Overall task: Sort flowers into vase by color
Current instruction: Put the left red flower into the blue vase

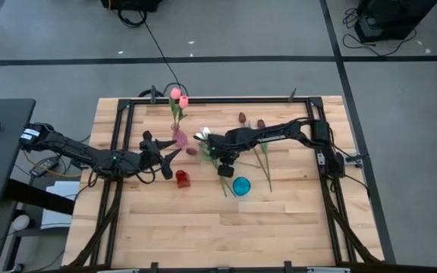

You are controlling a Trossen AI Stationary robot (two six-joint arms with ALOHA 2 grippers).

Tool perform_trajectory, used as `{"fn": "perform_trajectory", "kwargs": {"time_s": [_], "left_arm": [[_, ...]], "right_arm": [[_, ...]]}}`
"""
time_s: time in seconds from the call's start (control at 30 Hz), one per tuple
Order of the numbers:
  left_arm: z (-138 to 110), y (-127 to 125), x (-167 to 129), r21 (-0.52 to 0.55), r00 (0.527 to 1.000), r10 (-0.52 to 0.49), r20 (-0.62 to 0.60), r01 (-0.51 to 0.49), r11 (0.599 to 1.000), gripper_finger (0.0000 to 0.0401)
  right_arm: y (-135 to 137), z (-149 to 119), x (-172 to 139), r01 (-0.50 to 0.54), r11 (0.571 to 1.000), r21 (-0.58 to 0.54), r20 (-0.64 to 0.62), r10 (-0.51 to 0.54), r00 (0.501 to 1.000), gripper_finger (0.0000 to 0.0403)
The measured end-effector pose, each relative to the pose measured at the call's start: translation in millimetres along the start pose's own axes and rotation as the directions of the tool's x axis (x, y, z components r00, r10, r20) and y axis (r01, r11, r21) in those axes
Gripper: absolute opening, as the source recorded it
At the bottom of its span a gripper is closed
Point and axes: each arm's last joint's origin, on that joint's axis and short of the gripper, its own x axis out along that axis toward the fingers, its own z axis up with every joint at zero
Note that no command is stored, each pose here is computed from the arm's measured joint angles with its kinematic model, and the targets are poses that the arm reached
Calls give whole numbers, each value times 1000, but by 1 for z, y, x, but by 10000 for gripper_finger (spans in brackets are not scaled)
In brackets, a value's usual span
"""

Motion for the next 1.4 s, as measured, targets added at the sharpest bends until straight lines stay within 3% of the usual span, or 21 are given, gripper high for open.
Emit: {"fn": "perform_trajectory", "kwargs": {"time_s": [0.27,0.43,0.67,0.8,0.93,1.0,1.4], "left_arm": [[0,0,-1,22,1000,30,4,-30,999,170],[0,-2,-4,29,999,37,9,-37,999,170],[1,-4,-6,26,999,44,16,-44,999,170],[2,-4,-6,15,998,47,28,-48,999,170],[2,-4,-6,15,998,48,28,-48,999,170],[2,-4,-6,15,998,48,27,-48,999,170],[2,-3,-6,37,998,64,28,-65,997,170]], "right_arm": [[10,5,-95,-8,999,-45,274,20,962,10],[29,-20,-160,-36,993,-114,506,89,858,10],[56,-72,-195,-85,976,-201,798,213,564,11],[60,-98,-179,-144,960,-240,851,279,445,11],[61,-120,-160,-177,925,-335,896,371,245,12],[55,-126,-153,-182,922,-341,909,373,184,12],[45,-138,-137,-199,899,-390,888,425,178,12]]}}
